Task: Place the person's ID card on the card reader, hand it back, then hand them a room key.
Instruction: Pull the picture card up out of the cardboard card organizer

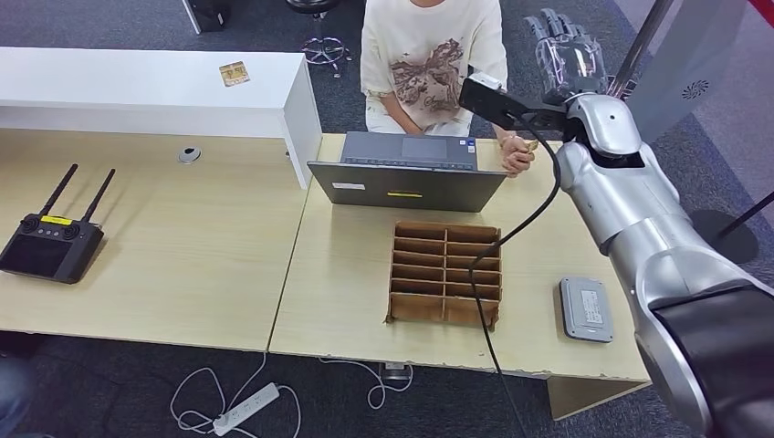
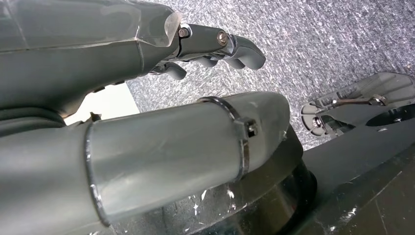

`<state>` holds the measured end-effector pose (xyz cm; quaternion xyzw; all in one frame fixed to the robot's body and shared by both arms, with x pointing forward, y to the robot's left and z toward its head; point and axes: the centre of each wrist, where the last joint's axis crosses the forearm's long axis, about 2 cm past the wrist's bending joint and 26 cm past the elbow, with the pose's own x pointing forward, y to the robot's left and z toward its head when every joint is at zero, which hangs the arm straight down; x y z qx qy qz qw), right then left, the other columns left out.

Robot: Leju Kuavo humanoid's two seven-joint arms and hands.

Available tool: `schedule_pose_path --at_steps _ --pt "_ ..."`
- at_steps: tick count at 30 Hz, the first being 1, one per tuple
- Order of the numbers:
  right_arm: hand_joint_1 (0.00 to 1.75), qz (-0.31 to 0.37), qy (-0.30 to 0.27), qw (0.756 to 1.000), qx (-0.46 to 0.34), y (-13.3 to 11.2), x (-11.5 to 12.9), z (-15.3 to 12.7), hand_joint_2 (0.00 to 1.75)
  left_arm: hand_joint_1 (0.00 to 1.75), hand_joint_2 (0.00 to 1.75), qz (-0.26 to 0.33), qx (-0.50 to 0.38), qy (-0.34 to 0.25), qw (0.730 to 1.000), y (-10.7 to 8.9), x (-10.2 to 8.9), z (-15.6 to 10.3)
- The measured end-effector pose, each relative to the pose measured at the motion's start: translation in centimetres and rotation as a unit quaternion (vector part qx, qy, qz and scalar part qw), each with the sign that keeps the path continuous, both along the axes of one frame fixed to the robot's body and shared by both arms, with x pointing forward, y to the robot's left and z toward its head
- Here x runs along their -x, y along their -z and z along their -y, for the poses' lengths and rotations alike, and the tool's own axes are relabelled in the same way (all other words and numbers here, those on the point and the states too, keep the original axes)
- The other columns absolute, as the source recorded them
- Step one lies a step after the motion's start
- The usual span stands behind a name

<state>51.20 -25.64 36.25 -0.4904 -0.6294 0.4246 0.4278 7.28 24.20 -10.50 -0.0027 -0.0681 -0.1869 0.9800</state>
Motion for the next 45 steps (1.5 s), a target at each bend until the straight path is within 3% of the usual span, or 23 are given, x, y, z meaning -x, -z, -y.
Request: schedule_pose_path --at_steps 21,25,37,45 --pt "0.00 0.002 -0.064 0.987 -0.144 -0.7 -0.1 1.0 1.75 0.00 0.00 0.002 -0.007 -0.007 1.000 0.1 0.2 -0.1" --pt "0.00 -0.021 -0.123 0.959 -0.256 -0.9 -0.1 1.8 1.75 0.00 0.00 0.005 -0.009 -0.010 1.000 0.1 0.3 -0.2" --pt "0.00 -0.081 -0.239 0.877 -0.410 0.7 0.3 2.9 1.75 0.00 0.00 0.005 -0.016 -0.005 1.000 0.1 0.6 -0.5" --pt "0.00 -0.097 -0.281 0.825 -0.481 2.9 1.3 4.3 1.75 0.00 0.00 0.005 -0.019 -0.001 1.000 0.2 0.6 -0.7"
